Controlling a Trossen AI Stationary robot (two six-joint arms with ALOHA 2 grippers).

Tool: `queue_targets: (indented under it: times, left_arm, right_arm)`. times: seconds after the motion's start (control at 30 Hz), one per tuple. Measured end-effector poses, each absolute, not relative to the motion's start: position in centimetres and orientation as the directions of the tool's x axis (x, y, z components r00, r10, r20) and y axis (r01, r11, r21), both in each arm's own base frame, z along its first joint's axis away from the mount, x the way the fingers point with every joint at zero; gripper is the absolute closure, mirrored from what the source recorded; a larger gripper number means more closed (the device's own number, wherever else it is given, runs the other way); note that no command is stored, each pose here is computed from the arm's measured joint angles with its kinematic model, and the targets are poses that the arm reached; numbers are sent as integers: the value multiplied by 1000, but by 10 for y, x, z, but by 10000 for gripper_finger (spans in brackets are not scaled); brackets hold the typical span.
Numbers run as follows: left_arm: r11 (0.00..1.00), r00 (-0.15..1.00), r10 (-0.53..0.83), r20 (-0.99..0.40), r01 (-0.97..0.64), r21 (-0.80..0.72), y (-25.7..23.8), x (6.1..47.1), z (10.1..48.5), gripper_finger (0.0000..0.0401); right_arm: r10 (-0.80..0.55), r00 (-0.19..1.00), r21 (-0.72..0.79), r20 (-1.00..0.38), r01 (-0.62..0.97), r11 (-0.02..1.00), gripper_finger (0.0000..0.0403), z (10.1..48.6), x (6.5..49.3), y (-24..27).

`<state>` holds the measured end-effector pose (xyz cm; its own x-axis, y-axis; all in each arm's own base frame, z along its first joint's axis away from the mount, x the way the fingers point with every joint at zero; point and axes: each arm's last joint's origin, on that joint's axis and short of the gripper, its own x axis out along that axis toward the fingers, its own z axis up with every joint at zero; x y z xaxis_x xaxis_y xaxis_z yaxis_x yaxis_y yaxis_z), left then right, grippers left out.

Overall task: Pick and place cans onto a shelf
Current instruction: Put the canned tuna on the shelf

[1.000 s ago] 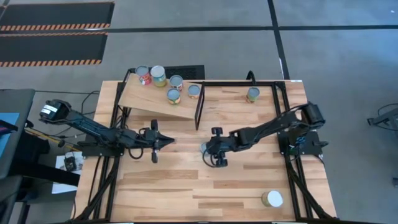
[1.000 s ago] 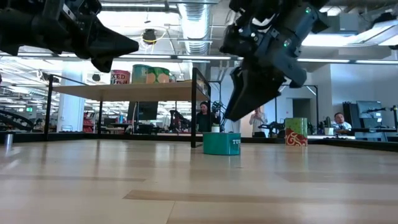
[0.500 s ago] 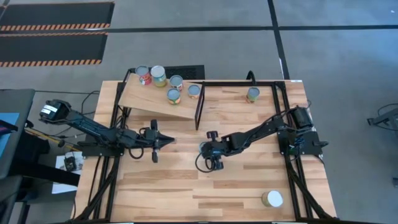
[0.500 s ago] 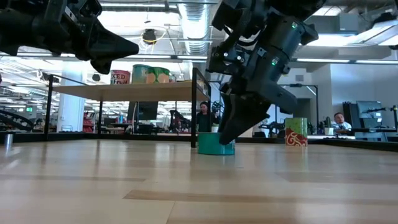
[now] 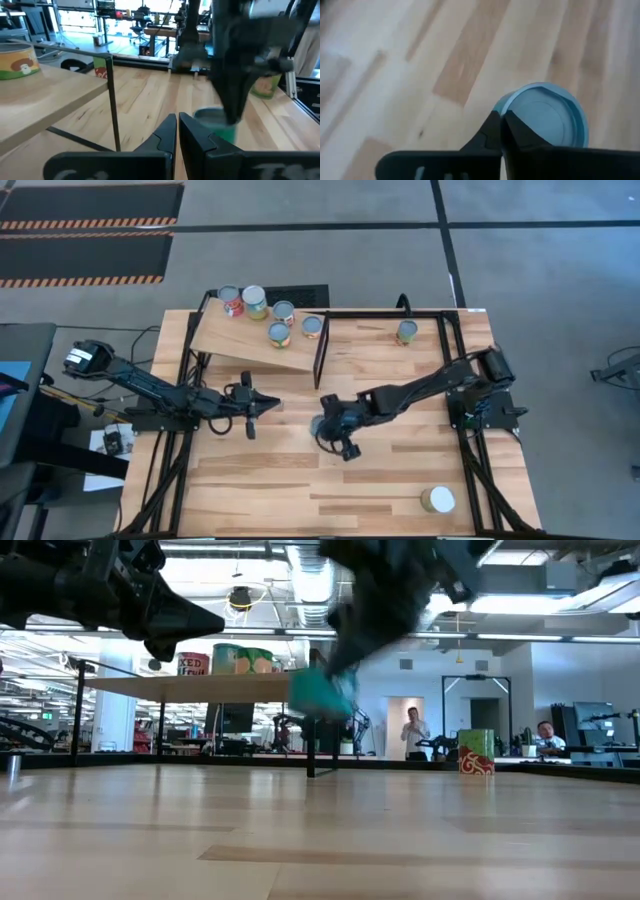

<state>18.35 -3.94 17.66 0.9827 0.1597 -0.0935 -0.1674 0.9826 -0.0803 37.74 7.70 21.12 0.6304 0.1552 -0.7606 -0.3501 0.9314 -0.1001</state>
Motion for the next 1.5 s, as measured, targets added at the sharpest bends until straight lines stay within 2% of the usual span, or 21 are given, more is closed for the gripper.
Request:
queue_targets:
  times: [0.1, 0.3, 0.57, 0.77, 0.97, 1.33, 1.5]
  left_arm:
    - [983, 982, 161, -101, -169, -77, -39, 183, 176, 392]
    - [981, 980, 163, -112, -173, -83, -39, 183, 175, 392]
    - [979, 979, 163, -122, -176, -103, -39, 183, 174, 392]
    - [979, 979, 163, -125, -176, -106, -39, 183, 173, 392]
    - [978, 978, 162, -128, -177, -109, -39, 183, 173, 392]
    - [978, 979, 158, -128, -173, -113, -39, 183, 173, 392]
    - [979, 979, 158, -128, -173, -113, -39, 183, 173, 392]
  right_arm:
    - [167, 691, -137, -703, -361, 922, 383, 239, 386, 76]
    - [53, 825, -274, -563, -246, 930, 383, 295, 406, 48]
    - [-86, 840, -329, -536, -114, 938, 383, 321, 410, -19]
    - [-149, 813, -360, -563, -79, 930, 382, 318, 406, -51]
    - [-156, 802, -348, -577, -68, 935, 381, 318, 402, -70]
    - [-160, 743, -329, -650, -85, 940, 381, 288, 410, -92]
    - [-172, 757, -339, -630, -69, 938, 381, 292, 410, -95]
